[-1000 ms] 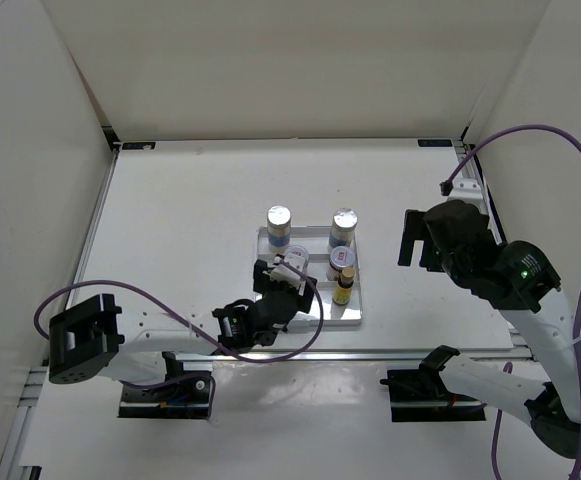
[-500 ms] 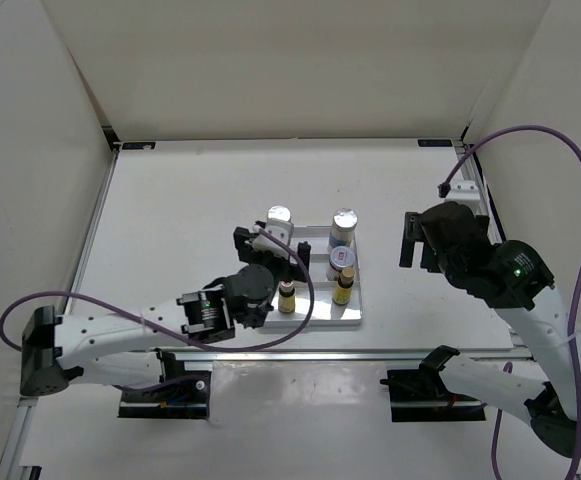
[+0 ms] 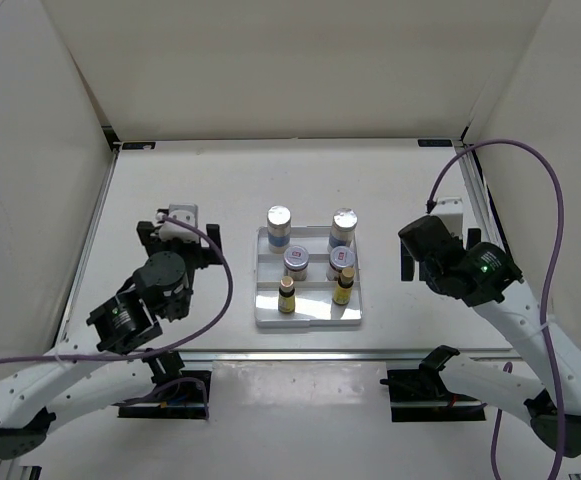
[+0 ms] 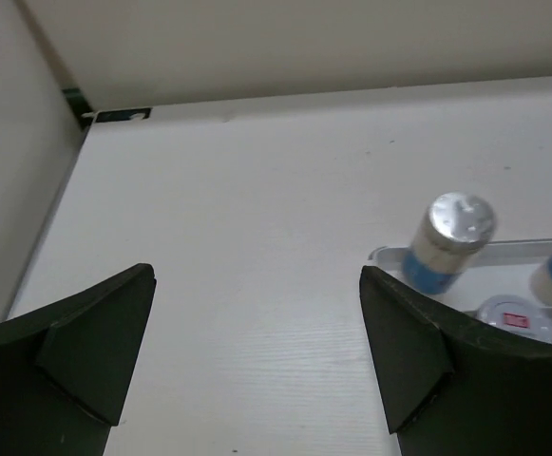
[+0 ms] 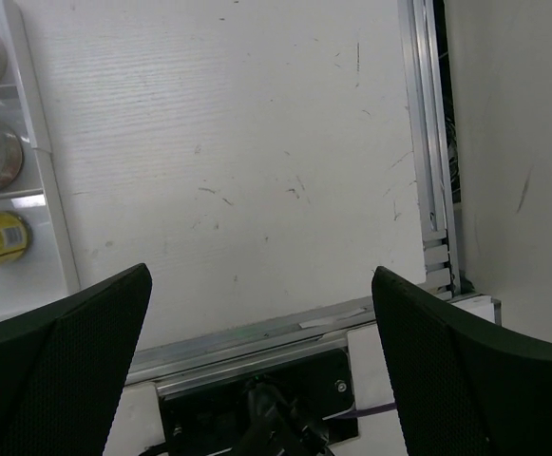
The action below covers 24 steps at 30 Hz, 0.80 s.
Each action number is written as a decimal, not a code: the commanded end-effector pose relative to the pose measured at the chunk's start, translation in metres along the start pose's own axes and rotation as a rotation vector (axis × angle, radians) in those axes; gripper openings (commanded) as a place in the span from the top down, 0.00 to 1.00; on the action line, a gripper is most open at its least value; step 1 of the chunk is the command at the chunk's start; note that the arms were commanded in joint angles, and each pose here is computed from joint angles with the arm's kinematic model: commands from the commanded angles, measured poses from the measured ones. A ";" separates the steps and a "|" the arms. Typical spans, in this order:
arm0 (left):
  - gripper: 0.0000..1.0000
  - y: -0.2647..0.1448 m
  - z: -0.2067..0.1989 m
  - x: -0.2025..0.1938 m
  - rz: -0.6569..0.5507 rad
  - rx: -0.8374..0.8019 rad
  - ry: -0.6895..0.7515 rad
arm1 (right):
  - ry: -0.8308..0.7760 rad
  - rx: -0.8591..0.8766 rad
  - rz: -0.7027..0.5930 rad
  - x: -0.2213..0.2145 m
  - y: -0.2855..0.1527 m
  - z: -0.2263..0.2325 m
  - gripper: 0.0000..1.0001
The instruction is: Organize the condiment bottles
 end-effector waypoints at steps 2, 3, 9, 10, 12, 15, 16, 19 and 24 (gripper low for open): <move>0.01 -0.006 0.028 -0.038 0.055 0.098 0.033 | 0.063 -0.050 -0.061 0.004 -0.002 -0.008 0.00; 0.01 -0.007 0.031 -0.042 0.053 0.115 0.020 | 0.063 -0.050 -0.061 0.001 -0.002 -0.009 0.00; 0.01 0.000 0.041 -0.041 -0.015 0.230 0.016 | 0.107 -0.084 -0.074 -0.002 -0.003 -0.015 0.00; 0.01 0.001 0.040 -0.044 -0.003 0.228 0.023 | 0.116 -0.079 -0.083 -0.003 -0.005 -0.017 0.00; 0.01 0.003 0.039 -0.047 0.021 0.227 0.014 | 0.108 -0.048 -0.084 -0.004 -0.004 -0.015 0.00; 0.01 0.007 0.031 -0.048 0.030 0.177 0.038 | 0.093 -0.048 -0.066 -0.006 -0.001 -0.012 0.00; 0.01 0.007 0.030 -0.048 0.030 0.166 0.038 | 0.093 -0.048 -0.066 -0.006 -0.001 -0.012 0.00; 0.01 0.008 0.027 -0.049 0.036 0.147 0.045 | 0.080 -0.056 -0.053 -0.005 0.002 -0.009 0.00; 0.01 0.007 0.030 -0.050 0.023 0.161 0.063 | 0.080 -0.056 -0.053 -0.005 0.002 -0.009 0.00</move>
Point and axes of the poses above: each gripper's point midway between its finger pads, its own y axis out along the fingers, its own z axis along the line the jaws close on, x = y × z, the point moved 8 cm from there along -y, back along the fingers, and after that the axes turned 1 degree about y, right-handed, at the moved point
